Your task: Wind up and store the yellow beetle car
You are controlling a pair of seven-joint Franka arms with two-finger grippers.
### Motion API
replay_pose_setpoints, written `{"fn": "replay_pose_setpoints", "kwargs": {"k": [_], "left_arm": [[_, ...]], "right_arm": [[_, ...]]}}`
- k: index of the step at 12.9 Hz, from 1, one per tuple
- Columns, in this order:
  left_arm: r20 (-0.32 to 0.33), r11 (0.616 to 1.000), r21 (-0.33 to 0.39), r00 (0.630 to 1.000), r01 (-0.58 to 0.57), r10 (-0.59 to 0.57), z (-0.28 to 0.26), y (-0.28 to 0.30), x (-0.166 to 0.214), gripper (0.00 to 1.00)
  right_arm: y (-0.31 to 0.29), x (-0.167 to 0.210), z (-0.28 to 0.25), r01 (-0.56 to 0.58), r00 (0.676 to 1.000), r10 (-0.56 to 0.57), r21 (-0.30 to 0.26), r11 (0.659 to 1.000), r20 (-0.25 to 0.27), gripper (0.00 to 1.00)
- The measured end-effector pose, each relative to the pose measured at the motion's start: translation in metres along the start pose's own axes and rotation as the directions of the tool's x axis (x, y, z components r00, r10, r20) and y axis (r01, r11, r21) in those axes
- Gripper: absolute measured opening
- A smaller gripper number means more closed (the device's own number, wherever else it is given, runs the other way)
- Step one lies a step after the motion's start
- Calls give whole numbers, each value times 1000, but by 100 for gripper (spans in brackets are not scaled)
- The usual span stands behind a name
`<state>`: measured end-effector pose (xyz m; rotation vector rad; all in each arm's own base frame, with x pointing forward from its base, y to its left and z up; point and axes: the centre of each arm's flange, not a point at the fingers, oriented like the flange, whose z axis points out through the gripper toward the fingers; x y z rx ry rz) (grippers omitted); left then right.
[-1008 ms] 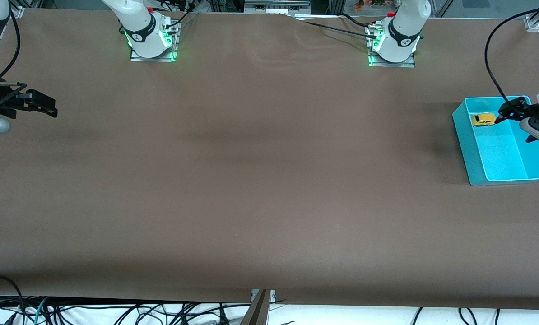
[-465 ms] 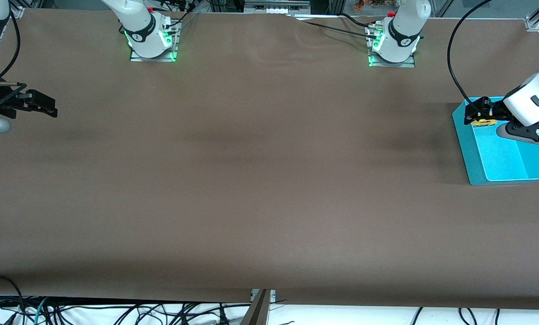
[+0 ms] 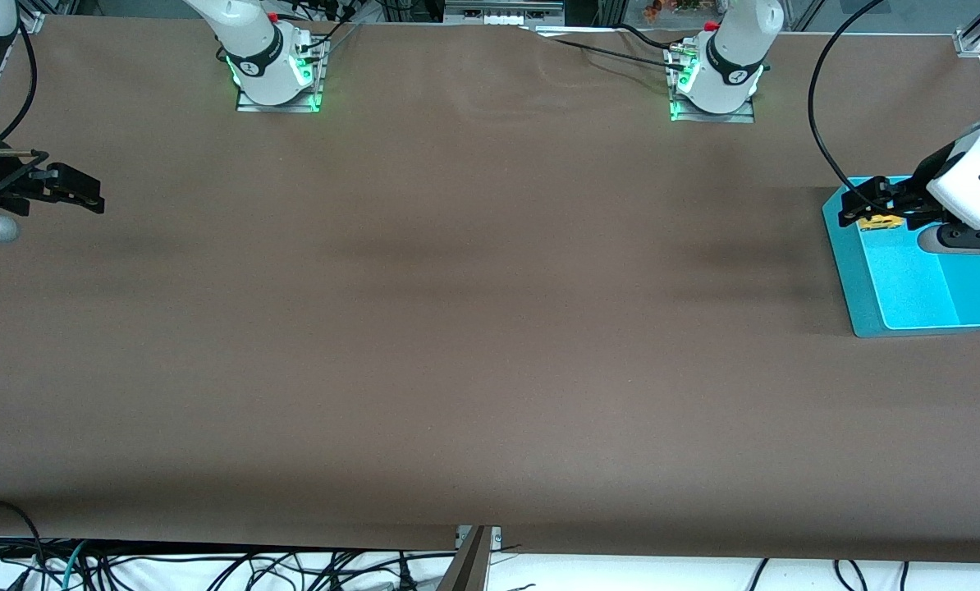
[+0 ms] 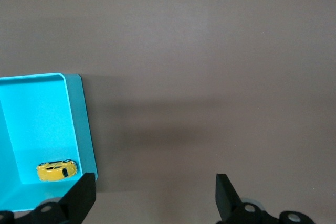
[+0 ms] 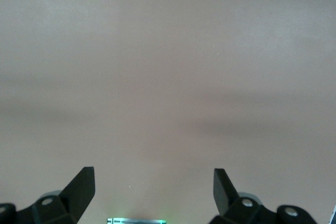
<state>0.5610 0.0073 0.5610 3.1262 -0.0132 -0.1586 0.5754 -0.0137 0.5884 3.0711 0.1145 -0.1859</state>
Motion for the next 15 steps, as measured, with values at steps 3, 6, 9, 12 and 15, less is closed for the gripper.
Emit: {"fn": "replay_pose_setpoints", "kwargs": {"k": [3,6,9,12,15], "left_arm": [[2,1000,-1,1000,2,-2,0,0,0,100],[2,1000,-1,1000,2,-2,0,1,0,100],[2,1000,-2,1000,0,0,0,2,0,100],[2,1000,-2,1000,8,-8,0,3,0,100],[2,1000,-2,1000,9,-9,0,3,0,100]], "right_arm": [[0,0,0,0,1000,0,0,1000,0,100],[0,0,0,0,1000,0,0,1000,0,100],[0,0,0,0,1000,0,0,1000,0,100],[0,0,0,0,1000,0,0,1000,0,100],[0,0,0,0,1000,0,0,1000,0,100]]}}
